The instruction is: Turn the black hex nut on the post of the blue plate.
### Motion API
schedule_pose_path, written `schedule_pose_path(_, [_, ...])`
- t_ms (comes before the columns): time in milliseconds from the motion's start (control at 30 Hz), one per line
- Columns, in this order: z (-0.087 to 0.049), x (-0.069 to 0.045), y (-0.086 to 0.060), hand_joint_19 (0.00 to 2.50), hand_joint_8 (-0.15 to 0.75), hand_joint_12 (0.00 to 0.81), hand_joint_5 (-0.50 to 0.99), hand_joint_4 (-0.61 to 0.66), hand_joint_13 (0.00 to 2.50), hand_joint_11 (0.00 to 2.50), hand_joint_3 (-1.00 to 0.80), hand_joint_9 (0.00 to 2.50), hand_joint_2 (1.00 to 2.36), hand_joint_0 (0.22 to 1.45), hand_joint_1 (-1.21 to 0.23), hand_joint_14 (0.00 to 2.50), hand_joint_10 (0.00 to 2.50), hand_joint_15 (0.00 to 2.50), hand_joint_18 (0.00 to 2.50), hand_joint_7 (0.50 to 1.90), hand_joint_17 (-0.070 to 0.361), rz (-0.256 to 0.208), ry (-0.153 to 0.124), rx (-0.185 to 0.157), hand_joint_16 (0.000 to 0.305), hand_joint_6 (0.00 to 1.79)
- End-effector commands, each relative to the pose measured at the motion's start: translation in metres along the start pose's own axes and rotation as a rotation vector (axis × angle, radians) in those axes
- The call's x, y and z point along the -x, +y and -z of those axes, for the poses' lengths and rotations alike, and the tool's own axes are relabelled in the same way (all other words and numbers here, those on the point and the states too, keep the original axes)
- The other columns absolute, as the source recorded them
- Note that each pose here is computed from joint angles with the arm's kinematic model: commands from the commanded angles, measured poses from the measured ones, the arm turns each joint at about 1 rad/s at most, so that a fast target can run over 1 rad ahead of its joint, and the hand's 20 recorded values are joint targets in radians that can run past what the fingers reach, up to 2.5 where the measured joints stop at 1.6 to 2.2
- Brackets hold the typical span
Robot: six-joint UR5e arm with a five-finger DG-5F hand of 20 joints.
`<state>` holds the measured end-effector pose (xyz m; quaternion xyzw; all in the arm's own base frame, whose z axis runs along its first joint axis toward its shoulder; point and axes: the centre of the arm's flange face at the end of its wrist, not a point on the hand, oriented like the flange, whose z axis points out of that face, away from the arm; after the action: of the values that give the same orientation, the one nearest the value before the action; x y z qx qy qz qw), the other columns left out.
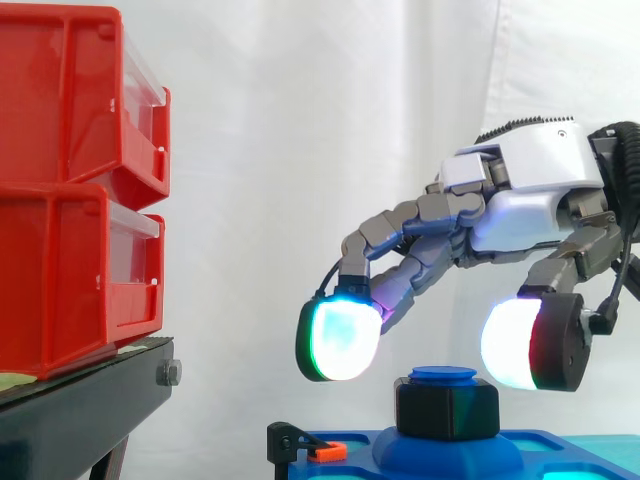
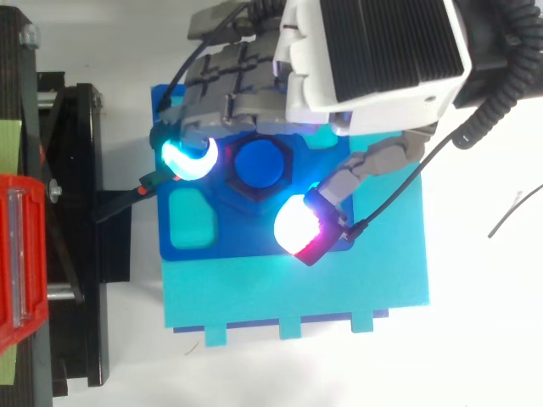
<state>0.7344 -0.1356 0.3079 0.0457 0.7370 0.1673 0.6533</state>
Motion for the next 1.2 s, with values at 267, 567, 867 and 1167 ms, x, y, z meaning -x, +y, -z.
schedule_pose_path(267, [-0.007, -0.006, 0.011, 0.23, 0.333, 0.452, -0.23, 0.25, 0.54, 0.08, -0.5, 0.53, 1.0, 0.41, -0.91, 0.0, 0.0, 0.1, 0.44, 0.82, 0.136, 0.008, -0.007, -0.076, 0.061, 0.5])
schedule_pose_path(567, [-0.007, -0.009, 0.014, 0.23, 0.344, 0.465, -0.23, 0.27, 0.54, 0.08, -0.5, 0.53, 1.0, 0.39, -0.82, 0.0, 0.0, 0.1, 0.45, 0.82, 0.141, 0.01, 0.011, -0.103, 0.063, 0.5])
schedule_pose_path(867, [-0.006, -0.013, 0.019, 0.23, 0.354, 0.474, -0.23, 0.27, 0.53, 0.08, -0.5, 0.54, 1.0, 0.38, -0.77, 0.0, 0.0, 0.1, 0.45, 0.82, 0.145, 0.02, 0.039, -0.122, 0.065, 0.5])
schedule_pose_path(1167, [-0.002, -0.029, 0.017, 0.23, 0.353, 0.47, -0.23, 0.27, 0.53, 0.09, -0.5, 0.53, 1.0, 0.39, -0.79, 0.0, 0.0, 0.1, 0.44, 0.83, 0.144, 0.026, 0.065, -0.141, 0.064, 0.5])
